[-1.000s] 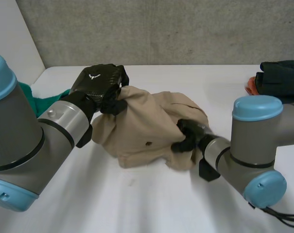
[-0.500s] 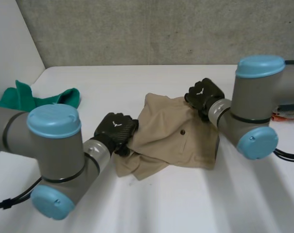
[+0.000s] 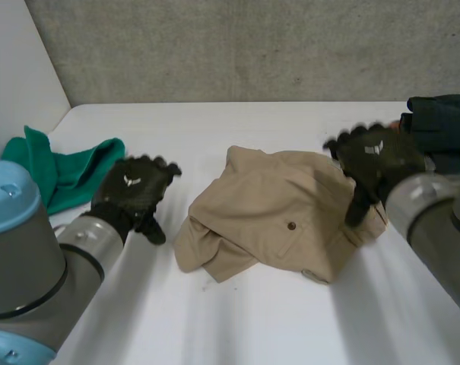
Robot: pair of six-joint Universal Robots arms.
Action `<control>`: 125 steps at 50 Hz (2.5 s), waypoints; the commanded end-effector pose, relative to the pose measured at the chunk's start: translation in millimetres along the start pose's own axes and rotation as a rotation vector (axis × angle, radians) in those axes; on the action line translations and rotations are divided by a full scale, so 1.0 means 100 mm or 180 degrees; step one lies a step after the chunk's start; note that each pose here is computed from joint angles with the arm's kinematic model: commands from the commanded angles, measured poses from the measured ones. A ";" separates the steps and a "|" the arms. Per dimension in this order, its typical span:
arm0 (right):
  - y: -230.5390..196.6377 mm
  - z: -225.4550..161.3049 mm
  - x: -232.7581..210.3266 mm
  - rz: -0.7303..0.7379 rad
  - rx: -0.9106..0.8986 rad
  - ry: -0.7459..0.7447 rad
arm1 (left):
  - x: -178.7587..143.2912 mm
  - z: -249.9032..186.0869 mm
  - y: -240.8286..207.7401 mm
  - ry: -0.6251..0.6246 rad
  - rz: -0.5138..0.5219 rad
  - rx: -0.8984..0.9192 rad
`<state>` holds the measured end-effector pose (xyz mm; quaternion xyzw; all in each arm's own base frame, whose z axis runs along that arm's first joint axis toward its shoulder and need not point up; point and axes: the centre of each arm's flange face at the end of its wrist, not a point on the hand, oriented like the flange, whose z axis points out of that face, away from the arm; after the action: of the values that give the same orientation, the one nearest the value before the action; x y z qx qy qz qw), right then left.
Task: Fold the laundry.
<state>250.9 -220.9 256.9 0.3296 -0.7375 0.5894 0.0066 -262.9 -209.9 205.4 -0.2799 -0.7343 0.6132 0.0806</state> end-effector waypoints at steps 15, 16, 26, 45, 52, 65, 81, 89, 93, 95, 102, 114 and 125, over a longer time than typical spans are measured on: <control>0.51 -0.54 -0.39 0.0296 -0.0260 -0.0803 | 0.07 0.43 0.47 0.0488 -0.0623 -0.0438; 0.55 -0.49 -0.42 0.0325 -0.0270 -0.0799 | 0.06 0.45 0.47 0.0480 -0.0625 -0.0444; 0.98 0.14 -0.58 0.0383 -0.0284 -0.0442 | 0.05 0.70 0.56 0.0329 -0.0586 -0.0490; 0.62 0.63 -0.33 0.0302 0.0361 0.0053 | -0.01 0.73 0.10 0.0164 -0.0523 -0.0040; -0.25 0.24 0.05 0.0085 0.0933 0.0256 | -0.25 0.42 -0.78 -0.0068 -0.0493 0.0798; -1.78 -0.80 0.72 -0.0101 0.2060 0.0545 | -0.65 -0.78 -2.42 -0.0391 -0.0403 0.2615; -1.46 0.44 0.76 0.0660 0.1484 0.0425 | -0.99 0.46 -2.32 -0.0689 -0.0112 0.2366; -0.76 1.37 0.50 0.1030 0.1127 0.0521 | -0.88 1.57 -1.68 -0.0811 0.0456 0.2183; -0.47 1.71 0.44 0.1027 0.1105 0.0887 | -0.78 1.94 -1.37 -0.0649 0.0501 0.2208; -0.38 1.84 0.40 0.0902 0.1140 0.1000 | -0.70 2.05 -1.28 -0.0548 0.0517 0.2271; -0.59 1.85 0.35 0.0483 0.1364 0.1096 | -0.61 2.14 -1.34 -0.0449 0.0131 0.2536; -0.84 0.99 0.42 -0.0265 0.1174 0.0377 | -0.69 1.31 -1.56 -0.0607 -0.0073 0.1954; 0.16 0.55 0.31 -0.0462 -0.0069 -0.0398 | -0.35 0.10 -0.66 -0.0196 -0.0143 0.0367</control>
<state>265.7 -313.1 277.2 0.3784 -0.6611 0.6477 0.0141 -286.8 -311.8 334.2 -0.1897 -0.5881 0.7812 0.0890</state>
